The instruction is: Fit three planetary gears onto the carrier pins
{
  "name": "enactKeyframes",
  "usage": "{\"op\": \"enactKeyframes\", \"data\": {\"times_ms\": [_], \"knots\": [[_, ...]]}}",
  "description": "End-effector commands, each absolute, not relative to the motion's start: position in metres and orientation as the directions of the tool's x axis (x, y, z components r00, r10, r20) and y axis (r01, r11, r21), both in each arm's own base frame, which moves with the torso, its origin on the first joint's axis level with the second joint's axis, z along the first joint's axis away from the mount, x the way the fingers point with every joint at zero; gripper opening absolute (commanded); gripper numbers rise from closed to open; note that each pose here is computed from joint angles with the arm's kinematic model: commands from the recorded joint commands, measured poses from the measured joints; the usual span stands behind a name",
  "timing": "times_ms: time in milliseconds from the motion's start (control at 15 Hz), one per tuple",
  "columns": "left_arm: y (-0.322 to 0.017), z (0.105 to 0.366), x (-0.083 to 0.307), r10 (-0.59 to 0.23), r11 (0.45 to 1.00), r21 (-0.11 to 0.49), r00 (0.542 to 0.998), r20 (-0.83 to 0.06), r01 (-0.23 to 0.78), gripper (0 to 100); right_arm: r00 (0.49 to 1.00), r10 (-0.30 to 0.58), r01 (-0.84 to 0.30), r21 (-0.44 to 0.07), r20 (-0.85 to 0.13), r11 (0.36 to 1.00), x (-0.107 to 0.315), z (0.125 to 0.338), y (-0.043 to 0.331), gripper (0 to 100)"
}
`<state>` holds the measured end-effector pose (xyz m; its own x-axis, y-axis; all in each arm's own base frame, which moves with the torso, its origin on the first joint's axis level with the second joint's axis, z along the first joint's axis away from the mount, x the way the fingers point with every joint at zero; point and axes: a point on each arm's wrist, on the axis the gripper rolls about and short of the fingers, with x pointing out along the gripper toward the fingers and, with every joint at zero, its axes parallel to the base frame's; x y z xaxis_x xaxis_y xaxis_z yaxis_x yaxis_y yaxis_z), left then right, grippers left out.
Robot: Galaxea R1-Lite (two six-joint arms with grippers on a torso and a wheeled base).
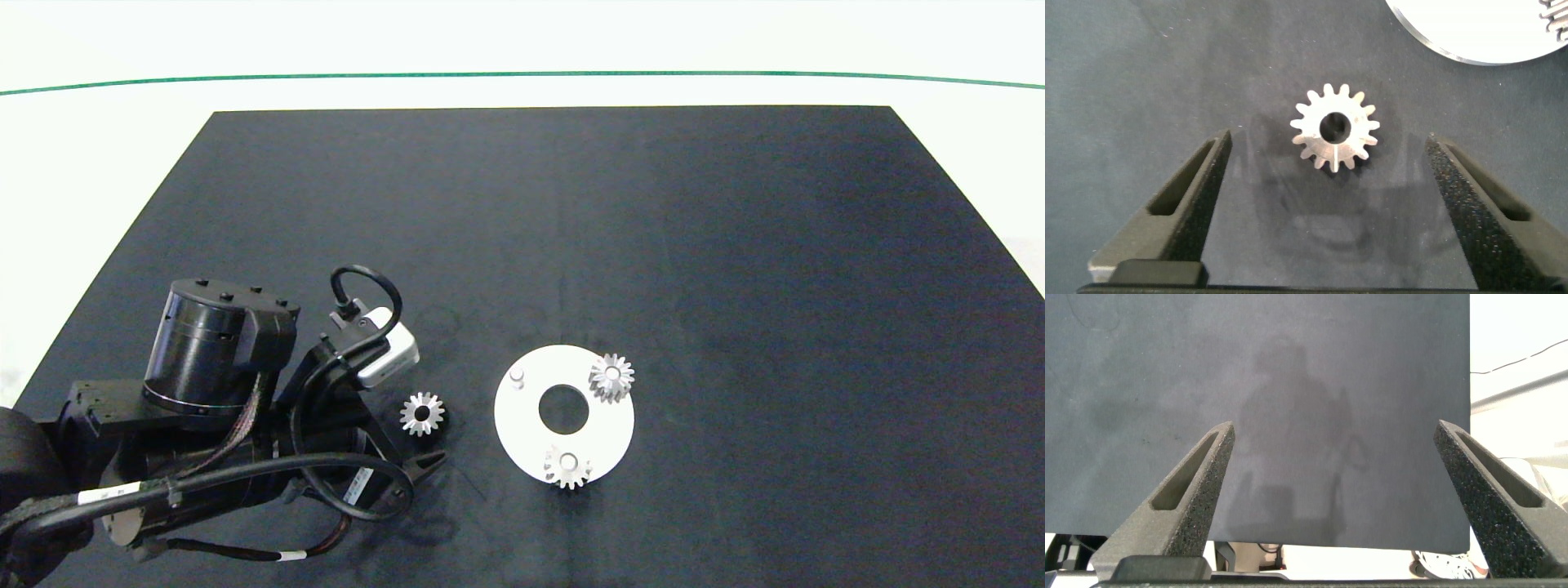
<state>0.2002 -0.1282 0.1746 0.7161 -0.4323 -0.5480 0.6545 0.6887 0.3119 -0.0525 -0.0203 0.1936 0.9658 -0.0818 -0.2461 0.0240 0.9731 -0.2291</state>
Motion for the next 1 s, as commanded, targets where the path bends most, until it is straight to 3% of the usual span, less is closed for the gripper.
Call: {"op": "enactKeyframes", "data": {"times_ms": [67, 1000], "knots": [[-0.1296, 0.1708, 0.2023, -0.426, 0.686, 0.312, 0.710, -0.560, 0.658, 89, 0.965, -0.085, 0.025, -0.232, -0.249, 0.972, -0.0528, 0.1926, -0.0205, 100], [-0.1332, 0.1636, 0.2093, -0.427, 0.688, 0.312, 0.713, -0.555, 0.655, 61, 0.959, -0.083, 0.017, -0.238, -0.271, 0.971, -0.0497, 0.1891, -0.0197, 100]]}}
